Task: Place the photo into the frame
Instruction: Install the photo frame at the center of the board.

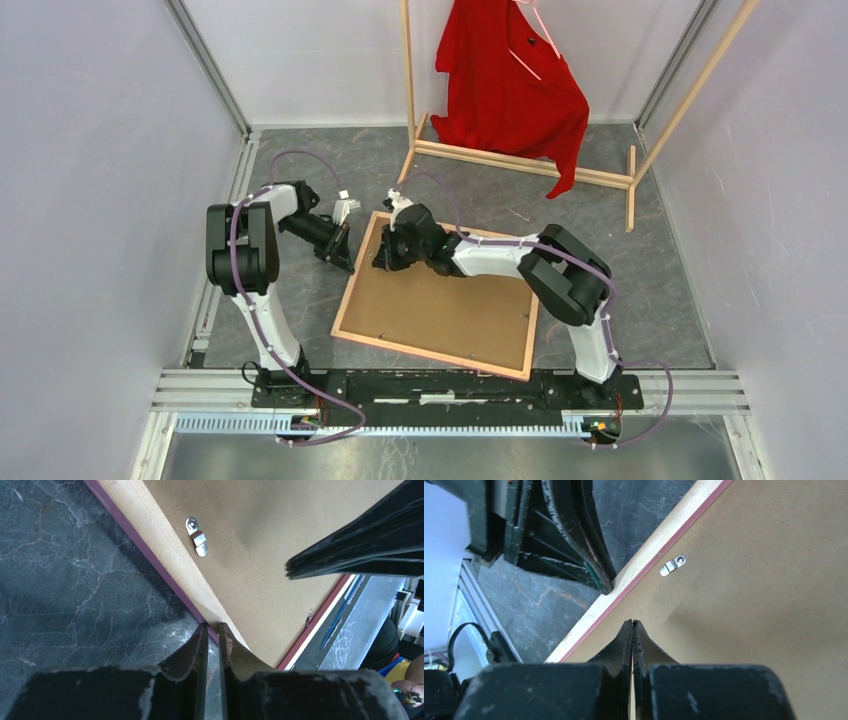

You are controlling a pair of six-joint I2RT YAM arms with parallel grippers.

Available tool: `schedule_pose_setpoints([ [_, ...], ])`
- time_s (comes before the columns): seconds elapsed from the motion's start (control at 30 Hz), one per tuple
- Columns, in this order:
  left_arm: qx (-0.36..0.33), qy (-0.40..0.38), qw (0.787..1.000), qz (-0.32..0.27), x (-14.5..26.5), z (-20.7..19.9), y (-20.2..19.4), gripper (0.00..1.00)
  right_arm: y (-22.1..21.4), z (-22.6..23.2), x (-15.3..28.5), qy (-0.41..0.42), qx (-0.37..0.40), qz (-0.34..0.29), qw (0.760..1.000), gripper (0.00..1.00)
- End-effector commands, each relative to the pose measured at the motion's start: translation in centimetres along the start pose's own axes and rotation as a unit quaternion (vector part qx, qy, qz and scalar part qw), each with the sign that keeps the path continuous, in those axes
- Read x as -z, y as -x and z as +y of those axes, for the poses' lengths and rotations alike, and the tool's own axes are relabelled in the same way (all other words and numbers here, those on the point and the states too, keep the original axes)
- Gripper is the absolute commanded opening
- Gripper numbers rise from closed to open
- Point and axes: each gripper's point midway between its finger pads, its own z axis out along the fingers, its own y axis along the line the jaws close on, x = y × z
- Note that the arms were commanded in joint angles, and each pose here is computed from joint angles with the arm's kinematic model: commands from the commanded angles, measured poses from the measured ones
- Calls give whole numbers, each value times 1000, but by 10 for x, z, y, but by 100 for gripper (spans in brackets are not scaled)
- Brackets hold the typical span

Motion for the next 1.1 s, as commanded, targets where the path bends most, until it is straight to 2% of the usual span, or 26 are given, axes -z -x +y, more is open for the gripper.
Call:
schedule_pose_setpoints([
  [0.0, -11, 34, 999, 8, -7, 16, -4, 18, 23, 4, -18, -7, 0, -48, 999, 0],
  [1.07, -17, 45, 999, 14, -7, 17, -5, 12, 13, -16, -50, -27, -22, -47, 998, 0],
])
